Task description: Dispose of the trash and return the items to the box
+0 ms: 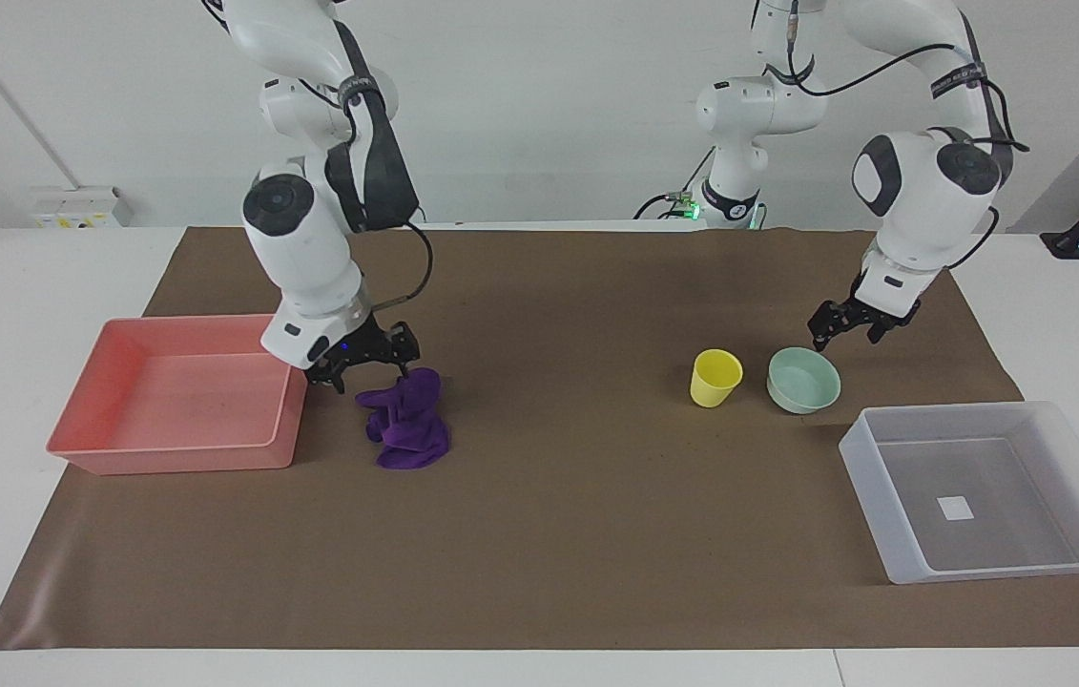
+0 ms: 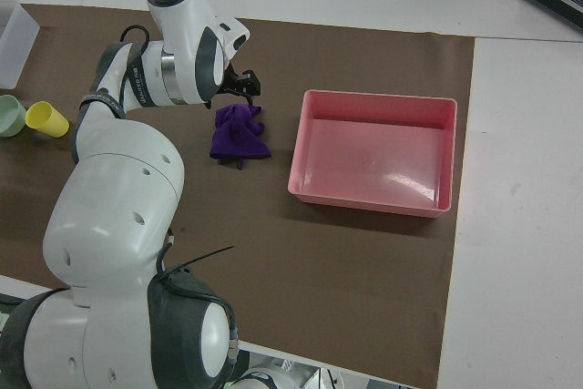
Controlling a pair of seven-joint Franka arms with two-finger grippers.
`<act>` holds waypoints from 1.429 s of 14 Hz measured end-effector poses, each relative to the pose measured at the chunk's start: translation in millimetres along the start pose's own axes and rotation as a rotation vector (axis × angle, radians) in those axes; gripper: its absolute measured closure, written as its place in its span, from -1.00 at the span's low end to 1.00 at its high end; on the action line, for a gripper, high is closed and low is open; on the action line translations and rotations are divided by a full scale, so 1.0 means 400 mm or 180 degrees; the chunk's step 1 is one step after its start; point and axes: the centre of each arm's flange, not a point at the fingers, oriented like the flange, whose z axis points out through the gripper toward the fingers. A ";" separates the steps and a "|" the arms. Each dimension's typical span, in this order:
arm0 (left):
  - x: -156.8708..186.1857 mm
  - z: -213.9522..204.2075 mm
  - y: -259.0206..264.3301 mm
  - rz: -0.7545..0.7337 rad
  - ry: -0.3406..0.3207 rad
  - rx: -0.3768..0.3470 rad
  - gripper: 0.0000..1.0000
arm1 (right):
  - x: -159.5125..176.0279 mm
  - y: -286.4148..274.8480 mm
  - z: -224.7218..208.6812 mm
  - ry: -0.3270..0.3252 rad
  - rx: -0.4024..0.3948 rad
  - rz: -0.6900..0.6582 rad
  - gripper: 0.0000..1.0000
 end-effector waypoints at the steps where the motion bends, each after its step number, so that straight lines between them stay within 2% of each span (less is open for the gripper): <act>1: -0.003 0.043 0.001 -0.0001 0.0027 -0.0007 -1.00 | -0.005 -0.005 0.047 -0.0029 -0.0002 -0.0010 -0.99; 3: -0.011 0.115 0.001 -0.0057 0.0007 -0.0012 -0.89 | -0.012 -0.011 0.105 -0.0069 -0.0004 -0.0021 -0.96; 4: -0.015 0.141 0.002 -0.0111 -0.0023 -0.0011 -0.66 | -0.015 -0.012 0.120 -0.0099 -0.0004 -0.0023 -0.81; 6: -0.015 0.170 0.002 -0.0156 -0.0027 -0.0014 -0.15 | -0.024 -0.011 0.136 -0.0145 -0.0004 -0.0022 -0.37; 7: -0.015 0.172 0.002 -0.0166 -0.0023 -0.0015 0.09 | -0.028 -0.011 0.141 -0.0159 -0.0004 -0.0019 -0.05; 10: -0.004 0.142 0.002 -0.0182 -0.0033 -0.0012 0.82 | -0.032 -0.011 0.147 -0.0176 -0.0005 0.0029 0.59; 11: 0.003 0.100 0.002 -0.0186 -0.0113 0.0002 0.89 | -0.031 -0.010 0.145 -0.0172 -0.0005 0.0034 0.78; 12: 0.013 0.038 0.000 -0.0191 -0.0223 0.0021 0.93 | -0.030 -0.008 0.141 -0.0163 -0.0006 0.0042 0.89; 13: 0.029 -0.043 -0.001 -0.0201 -0.0288 0.0034 0.93 | -0.027 -0.005 0.134 -0.0144 -0.0007 0.0051 0.89; 15: 0.077 -0.208 -0.012 -0.0318 -0.0199 -0.0062 0.93 | -0.018 0.005 0.101 -0.0088 -0.0008 0.0072 0.89; 16: 0.104 -0.251 -0.036 -0.0436 -0.0089 -0.0158 0.93 | -0.015 0.010 0.073 -0.0084 -0.0008 0.0082 0.89; 18: 0.167 -0.257 -0.124 -0.0707 0.0108 -0.0284 0.93 | -0.013 0.021 -0.021 -0.0137 -0.0003 0.0106 0.89; 20: 0.257 -0.208 -0.209 -0.0906 0.0213 -0.0314 0.93 | -0.020 0.044 -0.158 -0.0171 0.0007 0.0156 0.89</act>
